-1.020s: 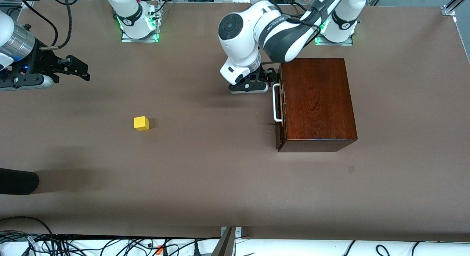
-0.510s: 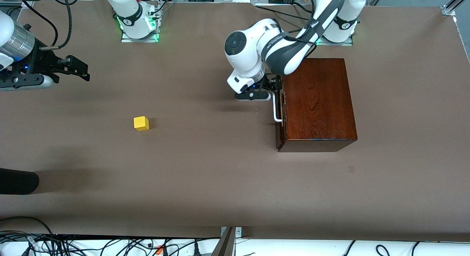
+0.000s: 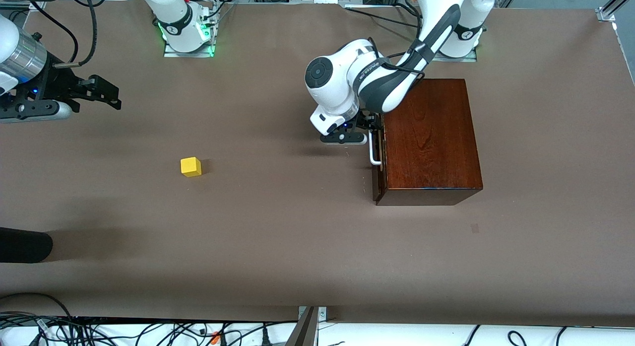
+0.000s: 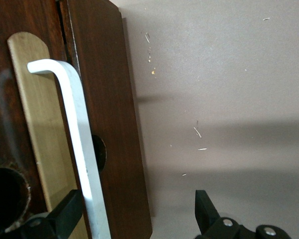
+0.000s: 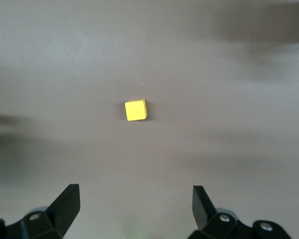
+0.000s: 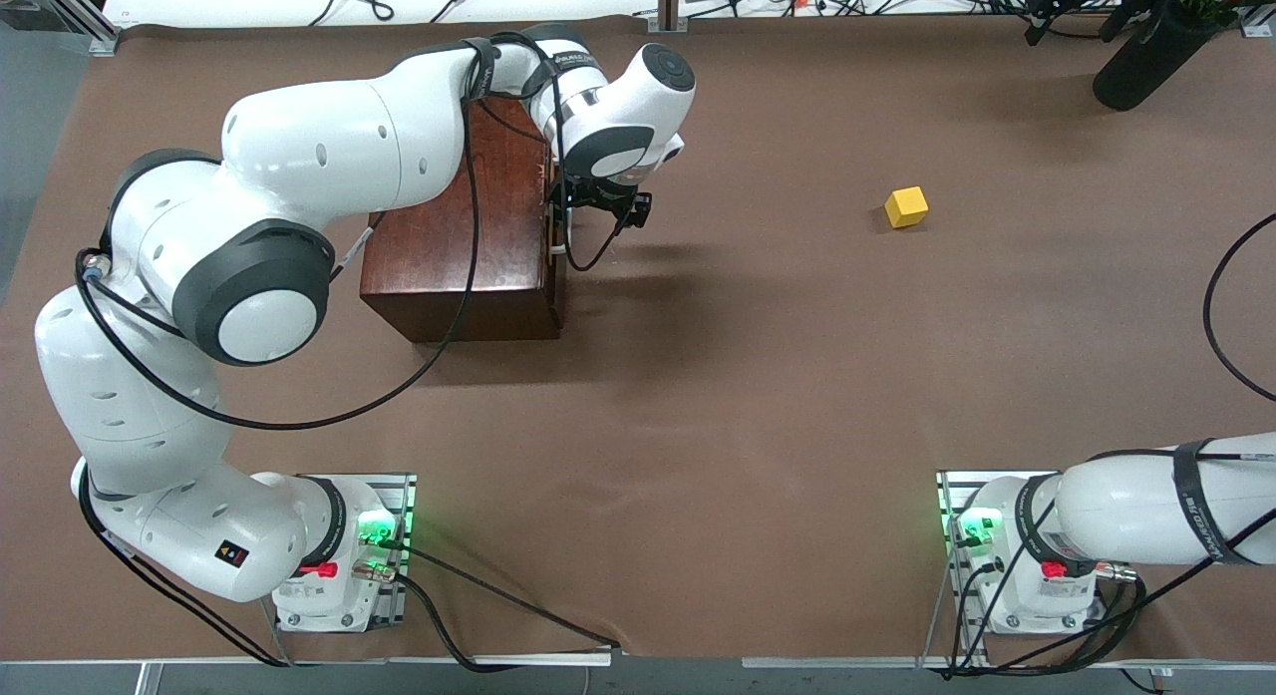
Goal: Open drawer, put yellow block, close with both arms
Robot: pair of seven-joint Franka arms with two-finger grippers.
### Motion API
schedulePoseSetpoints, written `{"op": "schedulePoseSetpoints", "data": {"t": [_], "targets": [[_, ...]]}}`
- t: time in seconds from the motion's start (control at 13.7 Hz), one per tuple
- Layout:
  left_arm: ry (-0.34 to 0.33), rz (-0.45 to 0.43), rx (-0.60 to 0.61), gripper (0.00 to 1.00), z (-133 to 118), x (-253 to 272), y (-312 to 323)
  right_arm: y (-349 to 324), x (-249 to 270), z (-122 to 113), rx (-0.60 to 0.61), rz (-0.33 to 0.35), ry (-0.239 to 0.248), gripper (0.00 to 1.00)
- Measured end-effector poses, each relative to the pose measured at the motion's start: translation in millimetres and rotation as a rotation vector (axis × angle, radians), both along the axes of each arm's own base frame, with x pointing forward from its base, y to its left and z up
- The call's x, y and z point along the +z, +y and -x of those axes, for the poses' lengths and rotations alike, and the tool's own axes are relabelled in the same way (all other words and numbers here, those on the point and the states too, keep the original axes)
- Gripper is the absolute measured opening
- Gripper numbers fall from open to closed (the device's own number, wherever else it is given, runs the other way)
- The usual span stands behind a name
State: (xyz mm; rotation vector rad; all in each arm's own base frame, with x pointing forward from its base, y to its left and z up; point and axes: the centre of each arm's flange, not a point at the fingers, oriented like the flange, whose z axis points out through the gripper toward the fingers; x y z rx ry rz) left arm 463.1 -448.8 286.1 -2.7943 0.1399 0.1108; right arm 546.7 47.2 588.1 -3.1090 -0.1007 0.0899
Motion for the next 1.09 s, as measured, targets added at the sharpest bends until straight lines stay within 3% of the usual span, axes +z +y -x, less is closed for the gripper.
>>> {"op": "schedulePoseSetpoints", "data": {"t": [1.09], "targets": [[-0.011, 0.011, 0.05, 1.0, -14.1, -8.0, -2.6, 2.2, -17.1, -15.0, 0.006, -0.011, 0.006, 1.0]]}}
